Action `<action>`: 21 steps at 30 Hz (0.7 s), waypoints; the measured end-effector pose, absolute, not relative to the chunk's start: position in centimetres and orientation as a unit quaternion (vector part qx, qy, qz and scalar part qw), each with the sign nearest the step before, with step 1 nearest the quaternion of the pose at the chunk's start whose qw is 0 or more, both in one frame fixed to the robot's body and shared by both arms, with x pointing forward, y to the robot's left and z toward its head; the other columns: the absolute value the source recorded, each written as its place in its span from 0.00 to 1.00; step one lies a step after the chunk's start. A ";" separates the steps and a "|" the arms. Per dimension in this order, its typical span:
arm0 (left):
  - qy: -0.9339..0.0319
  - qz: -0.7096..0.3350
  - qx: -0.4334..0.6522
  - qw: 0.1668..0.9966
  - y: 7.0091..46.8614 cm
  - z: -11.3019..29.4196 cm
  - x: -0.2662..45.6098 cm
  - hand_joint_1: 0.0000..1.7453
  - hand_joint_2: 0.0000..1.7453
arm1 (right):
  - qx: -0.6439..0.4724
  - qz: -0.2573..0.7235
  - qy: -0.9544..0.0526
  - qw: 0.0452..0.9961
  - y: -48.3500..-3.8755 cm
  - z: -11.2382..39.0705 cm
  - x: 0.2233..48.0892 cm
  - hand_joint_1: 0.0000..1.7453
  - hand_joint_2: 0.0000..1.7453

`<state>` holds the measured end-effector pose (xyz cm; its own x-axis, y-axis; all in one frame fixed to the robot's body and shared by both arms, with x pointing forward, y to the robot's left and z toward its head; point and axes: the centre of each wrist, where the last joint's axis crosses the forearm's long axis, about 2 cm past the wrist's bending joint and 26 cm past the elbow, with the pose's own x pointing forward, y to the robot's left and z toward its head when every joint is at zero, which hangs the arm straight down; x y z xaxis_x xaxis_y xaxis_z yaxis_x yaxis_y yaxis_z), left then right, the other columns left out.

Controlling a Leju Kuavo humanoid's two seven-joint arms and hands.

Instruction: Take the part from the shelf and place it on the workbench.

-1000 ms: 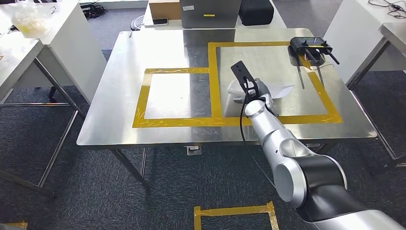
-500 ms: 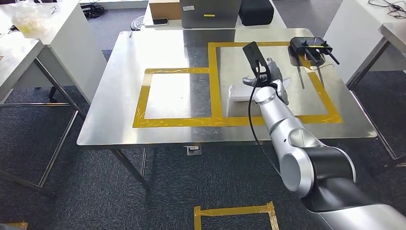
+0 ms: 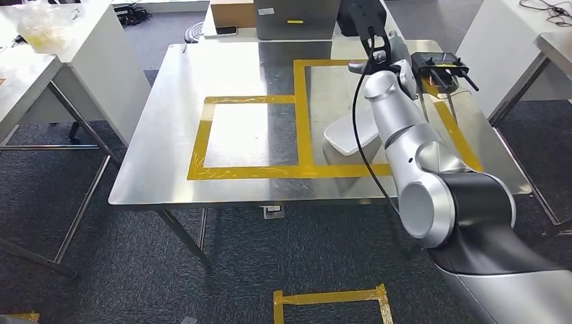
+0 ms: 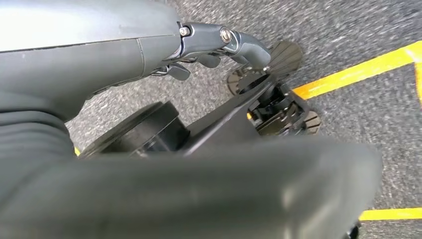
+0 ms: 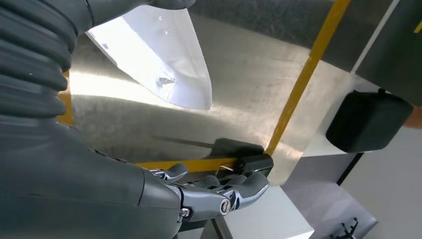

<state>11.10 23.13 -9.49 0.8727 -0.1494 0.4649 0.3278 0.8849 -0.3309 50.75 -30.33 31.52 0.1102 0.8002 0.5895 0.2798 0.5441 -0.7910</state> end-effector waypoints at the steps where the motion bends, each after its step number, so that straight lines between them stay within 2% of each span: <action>1: -0.222 -0.128 -0.204 0.945 23.1 -9.5 11.2 0.00 0.00 | -0.428 0.213 -0.633 0.609 -30.3 31.8 50.8 0.00 1.00; 21: -0.227 -0.135 -0.203 0.943 23.1 -9.4 11.3 0.00 0.00 | -0.432 0.225 -0.632 0.603 -30.3 32.6 51.0 0.00 1.00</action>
